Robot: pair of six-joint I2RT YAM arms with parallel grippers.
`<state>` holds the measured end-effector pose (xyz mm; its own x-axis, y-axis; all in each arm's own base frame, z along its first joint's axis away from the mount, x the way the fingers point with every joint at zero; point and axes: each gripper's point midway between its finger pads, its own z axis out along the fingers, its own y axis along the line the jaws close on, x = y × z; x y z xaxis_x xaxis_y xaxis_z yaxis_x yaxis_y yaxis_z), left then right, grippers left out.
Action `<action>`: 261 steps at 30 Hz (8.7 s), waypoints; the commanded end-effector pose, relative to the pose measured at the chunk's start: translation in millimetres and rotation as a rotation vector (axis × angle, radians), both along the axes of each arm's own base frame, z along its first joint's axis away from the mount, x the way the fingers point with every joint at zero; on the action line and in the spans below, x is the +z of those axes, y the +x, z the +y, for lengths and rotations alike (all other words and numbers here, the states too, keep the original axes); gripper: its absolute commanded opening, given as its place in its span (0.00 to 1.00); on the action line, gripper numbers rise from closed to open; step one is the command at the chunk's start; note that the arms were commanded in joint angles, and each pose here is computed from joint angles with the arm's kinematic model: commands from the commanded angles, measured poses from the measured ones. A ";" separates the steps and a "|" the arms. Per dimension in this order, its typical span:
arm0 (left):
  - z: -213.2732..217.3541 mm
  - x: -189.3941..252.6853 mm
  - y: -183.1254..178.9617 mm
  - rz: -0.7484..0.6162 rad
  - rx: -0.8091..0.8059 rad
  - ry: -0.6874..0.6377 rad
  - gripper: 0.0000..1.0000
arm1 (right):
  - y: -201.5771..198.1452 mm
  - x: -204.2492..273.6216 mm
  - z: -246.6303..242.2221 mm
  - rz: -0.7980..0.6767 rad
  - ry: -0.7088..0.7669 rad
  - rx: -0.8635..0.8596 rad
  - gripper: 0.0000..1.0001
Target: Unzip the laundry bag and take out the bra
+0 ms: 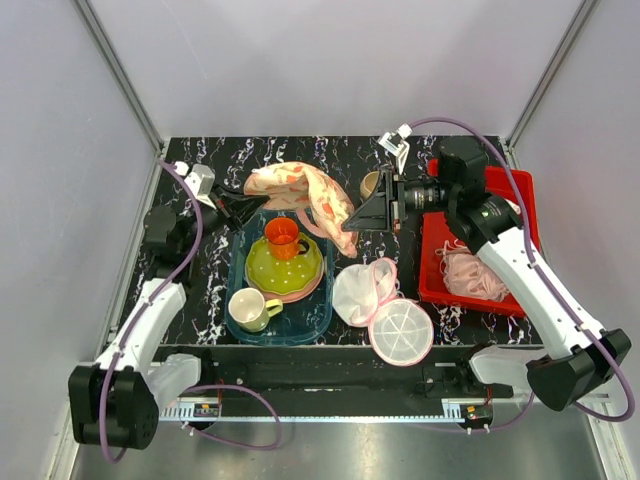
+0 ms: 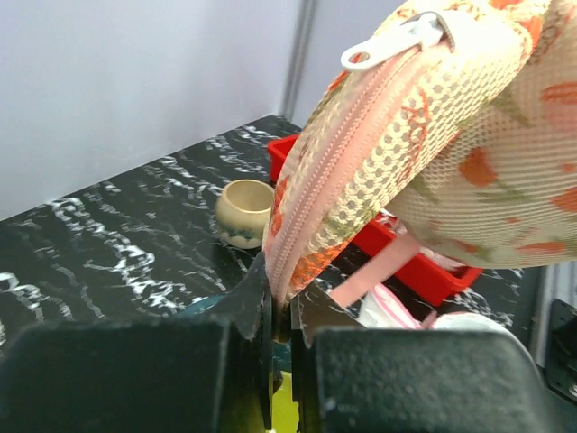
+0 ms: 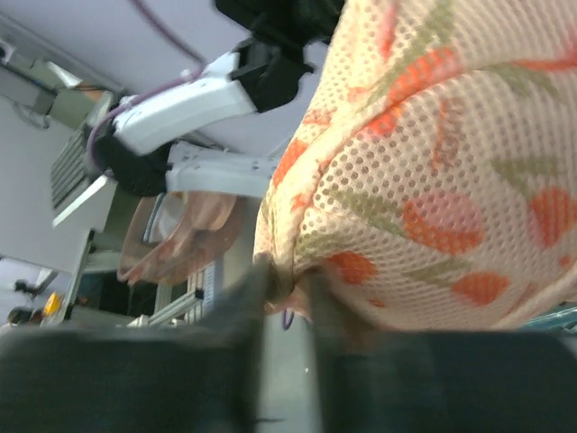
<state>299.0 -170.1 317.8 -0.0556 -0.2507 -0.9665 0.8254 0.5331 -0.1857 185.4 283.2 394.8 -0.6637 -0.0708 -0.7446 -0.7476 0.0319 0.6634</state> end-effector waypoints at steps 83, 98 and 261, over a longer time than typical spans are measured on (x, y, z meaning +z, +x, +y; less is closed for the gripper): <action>-33.7 27.3 -16.1 0.112 0.155 0.369 0.00 | 91.4 -22.1 64.2 -0.668 -0.146 -0.118 0.62; -7.0 71.2 -44.1 0.131 0.202 0.376 0.91 | 101.2 -43.8 35.6 -0.854 -0.232 -0.249 0.00; -84.2 105.3 -4.2 0.716 -0.245 -0.155 0.00 | 90.9 22.9 -20.3 -1.046 -0.275 -0.487 0.86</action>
<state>300.1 -247.8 406.4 -0.7554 -0.3094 -0.5776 0.5047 0.2873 -0.8141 278.7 259.7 425.2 0.2317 -0.0834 -0.9692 -0.7699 0.5933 -0.2351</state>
